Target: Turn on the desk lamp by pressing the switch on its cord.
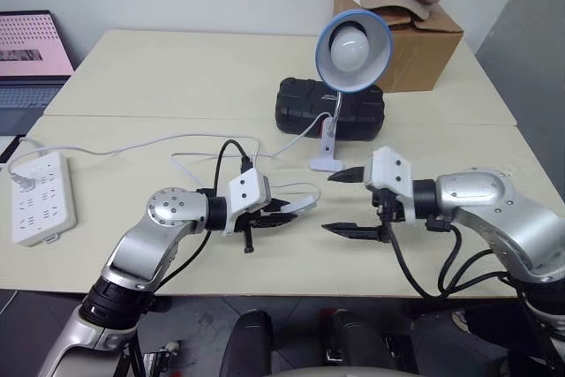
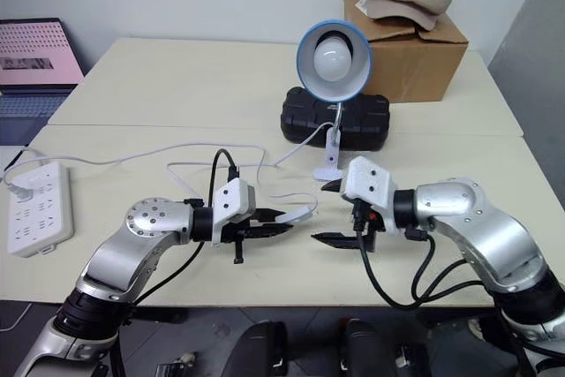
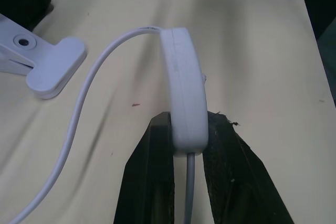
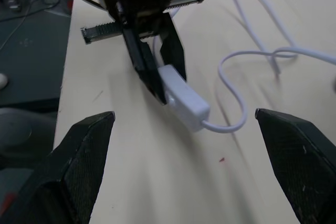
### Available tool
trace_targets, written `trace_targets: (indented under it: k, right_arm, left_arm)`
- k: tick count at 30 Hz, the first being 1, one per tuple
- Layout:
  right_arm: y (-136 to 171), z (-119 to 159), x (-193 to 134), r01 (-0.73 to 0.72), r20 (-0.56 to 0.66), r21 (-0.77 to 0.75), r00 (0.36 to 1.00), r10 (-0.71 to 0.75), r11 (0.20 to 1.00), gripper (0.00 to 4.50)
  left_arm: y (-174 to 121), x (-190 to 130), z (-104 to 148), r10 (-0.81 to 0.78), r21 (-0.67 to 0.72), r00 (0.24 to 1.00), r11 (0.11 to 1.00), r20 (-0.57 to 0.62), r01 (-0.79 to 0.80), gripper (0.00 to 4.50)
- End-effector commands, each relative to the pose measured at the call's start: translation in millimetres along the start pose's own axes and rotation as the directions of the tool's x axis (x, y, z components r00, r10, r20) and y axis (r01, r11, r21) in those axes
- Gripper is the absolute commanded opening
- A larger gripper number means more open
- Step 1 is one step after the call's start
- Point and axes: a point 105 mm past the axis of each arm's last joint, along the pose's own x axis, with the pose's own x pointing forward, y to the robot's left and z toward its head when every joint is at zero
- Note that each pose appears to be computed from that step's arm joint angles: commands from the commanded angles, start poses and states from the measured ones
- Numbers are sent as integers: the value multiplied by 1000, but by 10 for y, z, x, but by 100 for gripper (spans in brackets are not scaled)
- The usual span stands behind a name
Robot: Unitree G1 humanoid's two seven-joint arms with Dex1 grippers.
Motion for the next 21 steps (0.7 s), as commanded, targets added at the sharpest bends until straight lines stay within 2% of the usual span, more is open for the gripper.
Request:
trace_targets:
  k: [1, 7, 20, 21]
  right_arm:
    - [-10, 56, 114, -33, -10, -59, 999, 32, 998, 450]
    - [-52, 85, 226, -57, -26, -96, 998, 55, 994, 450]
    - [-10, 60, 344, -90, -48, -118, 995, 85, 989, 450]
    - [-13, 51, 352, -88, -50, -118, 995, 82, 989, 432]
  left_arm:
    - [-29, 0, 106, -2, 75, 1000, 997, 19, 1, 41]
    - [-57, 6, 56, -2, 140, 1000, 990, -2, 3, 41]
    - [-68, 30, 86, 4, 153, 1000, 988, 7, -5, 41]
    - [-66, 33, 98, 4, 152, 1000, 988, 9, -6, 41]
